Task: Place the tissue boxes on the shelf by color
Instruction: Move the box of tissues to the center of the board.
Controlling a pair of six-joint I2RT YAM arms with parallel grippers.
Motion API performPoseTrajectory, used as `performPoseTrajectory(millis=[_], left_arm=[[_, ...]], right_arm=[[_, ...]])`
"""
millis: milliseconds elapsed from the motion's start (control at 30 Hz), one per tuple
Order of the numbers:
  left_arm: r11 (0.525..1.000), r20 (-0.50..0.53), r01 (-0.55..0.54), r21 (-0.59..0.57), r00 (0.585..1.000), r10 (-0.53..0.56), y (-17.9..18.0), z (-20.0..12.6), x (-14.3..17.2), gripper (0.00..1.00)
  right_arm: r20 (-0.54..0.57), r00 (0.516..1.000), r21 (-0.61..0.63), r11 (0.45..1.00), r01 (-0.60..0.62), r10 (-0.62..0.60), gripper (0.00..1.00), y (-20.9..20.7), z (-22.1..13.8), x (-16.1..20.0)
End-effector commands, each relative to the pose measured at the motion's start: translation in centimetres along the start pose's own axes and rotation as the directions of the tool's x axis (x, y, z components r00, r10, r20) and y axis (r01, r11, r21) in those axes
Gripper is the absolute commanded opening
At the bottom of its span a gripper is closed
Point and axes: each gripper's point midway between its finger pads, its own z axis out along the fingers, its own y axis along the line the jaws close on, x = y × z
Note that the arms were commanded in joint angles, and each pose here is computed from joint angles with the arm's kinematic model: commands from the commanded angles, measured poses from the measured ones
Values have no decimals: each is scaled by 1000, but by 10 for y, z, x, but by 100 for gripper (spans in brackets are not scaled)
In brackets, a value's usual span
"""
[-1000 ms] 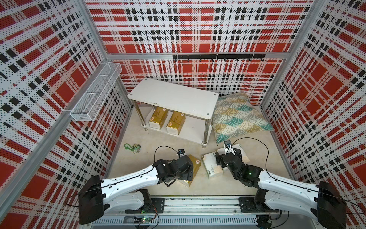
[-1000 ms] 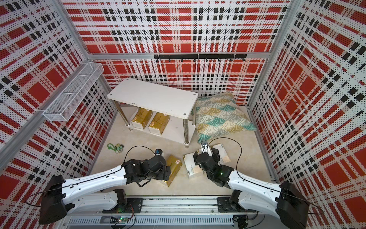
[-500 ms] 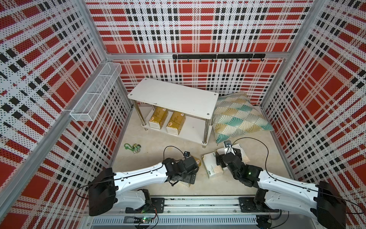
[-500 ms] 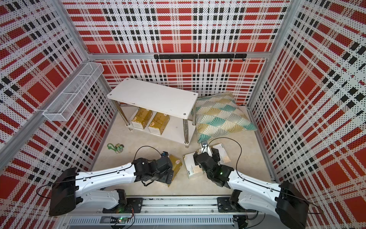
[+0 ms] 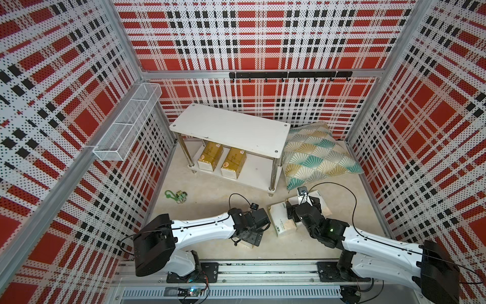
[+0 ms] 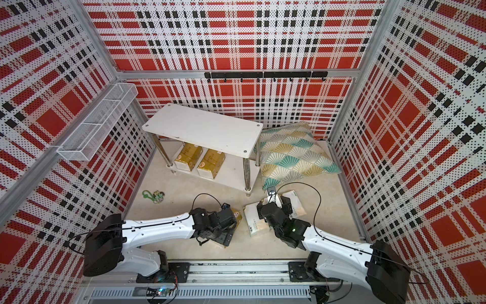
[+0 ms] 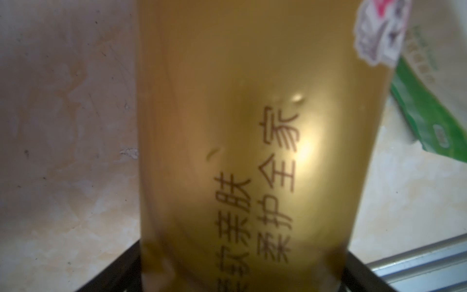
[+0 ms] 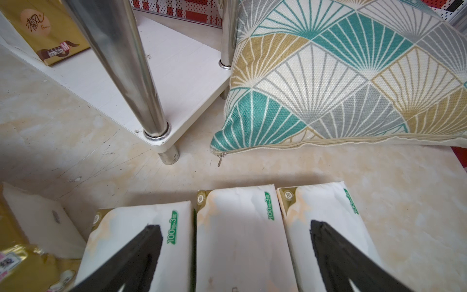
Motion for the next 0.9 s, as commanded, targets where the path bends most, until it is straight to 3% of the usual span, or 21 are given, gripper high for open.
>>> performPoseTrajectory(millis=[0,367,600,867], left_arm=[[1000,48,26,2,998,-26,1,-2,-17,92],[972,113,227,61,966,-233,21,-7,-29,86],[920,143,384,83,909,-392,43,-8,-25,84],[829,178,559,23,814,-553,93,-3,-27,84]], right_arm=[[24,999,6,1000,-25,25,100,-1,-2,-6],[22,1000,7,1000,-16,16,100,0,0,-6],[24,1000,1,1000,-20,20,100,2,1,-6],[43,999,-15,1000,-17,17,100,6,1,-11]])
